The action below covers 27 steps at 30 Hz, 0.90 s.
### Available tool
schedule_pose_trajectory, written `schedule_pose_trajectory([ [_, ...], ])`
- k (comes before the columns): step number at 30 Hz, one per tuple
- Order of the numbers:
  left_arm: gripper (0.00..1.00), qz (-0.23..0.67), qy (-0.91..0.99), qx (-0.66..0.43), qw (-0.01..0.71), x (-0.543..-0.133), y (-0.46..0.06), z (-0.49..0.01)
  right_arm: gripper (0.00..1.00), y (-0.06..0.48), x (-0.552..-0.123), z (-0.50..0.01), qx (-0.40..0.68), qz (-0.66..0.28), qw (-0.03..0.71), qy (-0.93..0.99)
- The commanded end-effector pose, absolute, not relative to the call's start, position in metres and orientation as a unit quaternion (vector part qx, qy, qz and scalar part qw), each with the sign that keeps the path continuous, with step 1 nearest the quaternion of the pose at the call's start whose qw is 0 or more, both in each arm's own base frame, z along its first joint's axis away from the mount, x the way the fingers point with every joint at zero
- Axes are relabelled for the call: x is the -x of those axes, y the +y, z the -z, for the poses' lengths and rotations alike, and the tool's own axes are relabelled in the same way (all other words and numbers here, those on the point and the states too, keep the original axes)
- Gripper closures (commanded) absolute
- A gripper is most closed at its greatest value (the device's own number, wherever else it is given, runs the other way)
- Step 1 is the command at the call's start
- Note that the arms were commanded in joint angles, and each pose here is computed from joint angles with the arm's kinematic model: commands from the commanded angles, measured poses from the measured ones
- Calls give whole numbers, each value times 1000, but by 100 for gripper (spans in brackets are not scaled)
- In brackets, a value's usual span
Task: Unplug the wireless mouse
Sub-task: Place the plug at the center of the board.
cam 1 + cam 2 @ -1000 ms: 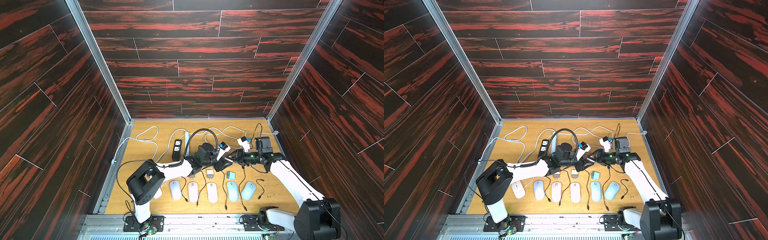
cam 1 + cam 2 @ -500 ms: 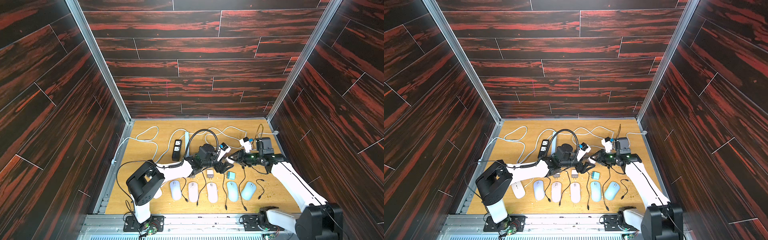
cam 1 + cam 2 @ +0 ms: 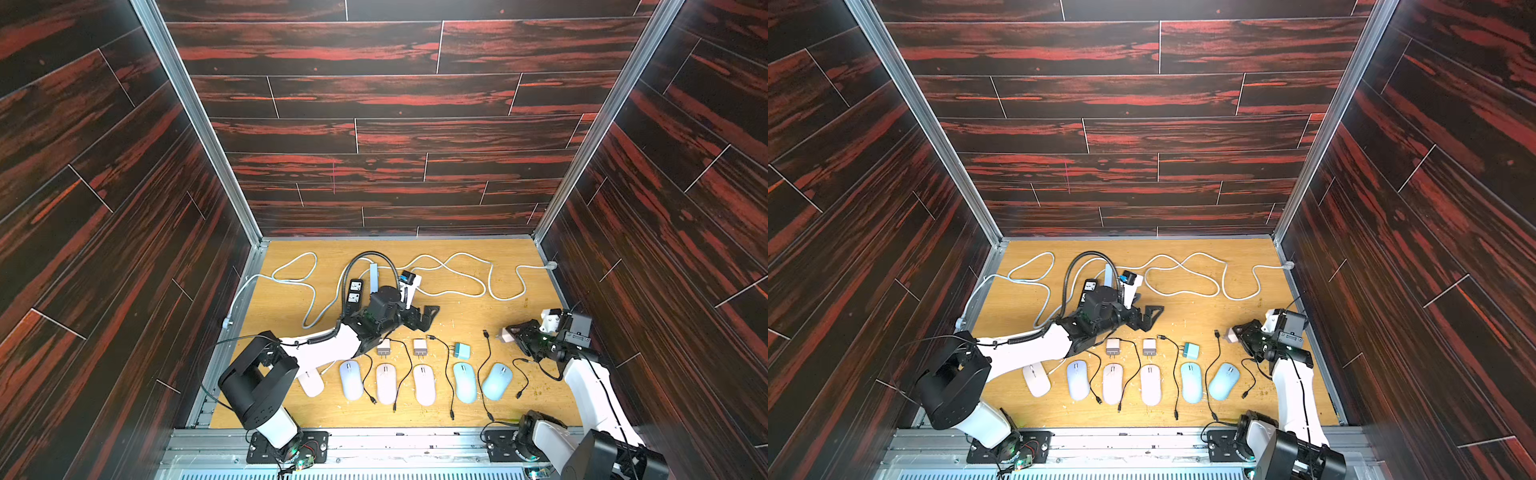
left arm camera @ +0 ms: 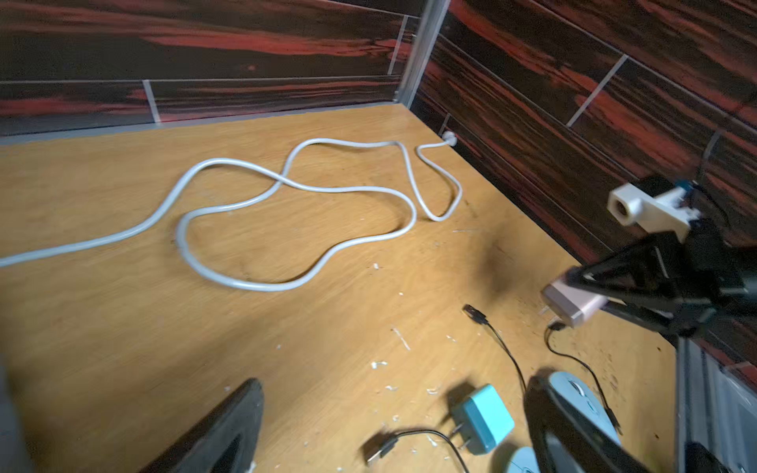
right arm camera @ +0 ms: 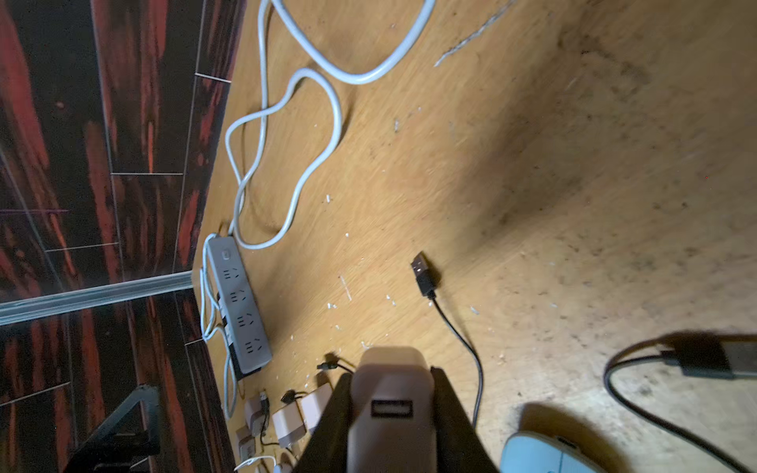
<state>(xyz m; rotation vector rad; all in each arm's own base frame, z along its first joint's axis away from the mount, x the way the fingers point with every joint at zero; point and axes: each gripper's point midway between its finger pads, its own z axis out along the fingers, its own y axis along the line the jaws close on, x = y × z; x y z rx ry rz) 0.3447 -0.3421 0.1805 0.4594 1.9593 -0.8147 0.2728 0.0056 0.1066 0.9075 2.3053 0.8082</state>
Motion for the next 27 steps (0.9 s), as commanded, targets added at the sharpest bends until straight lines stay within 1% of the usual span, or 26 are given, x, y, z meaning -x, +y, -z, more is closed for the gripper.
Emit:
schedule_pose_trajectory([
  [1,0,327,808,-101,480,-359,-308,-195,92,-5,-276,-98,-343,-273,278,855],
  [6,0,314,828,-46,463,-367,-271,-189,90,-17,-280,-83,-358,-244,284,855],
  [11,0,287,829,-28,479,-363,-245,-189,87,-14,-289,-69,-356,-262,269,856],
  [17,0,275,832,-20,482,-356,-231,-186,80,-4,-296,-55,-350,-297,251,852],
  [20,0,273,834,-19,480,-354,-230,-184,76,-5,-293,-45,-362,-291,244,851],
  [22,0,272,834,-20,480,-353,-229,-185,70,-4,-288,-38,-371,-290,234,851],
  [23,0,270,834,-19,482,-353,-228,-185,63,-3,-285,-35,-375,-290,228,850],
  [27,0,260,835,-16,485,-352,-223,-185,45,-1,-273,-26,-388,-288,214,849],
])
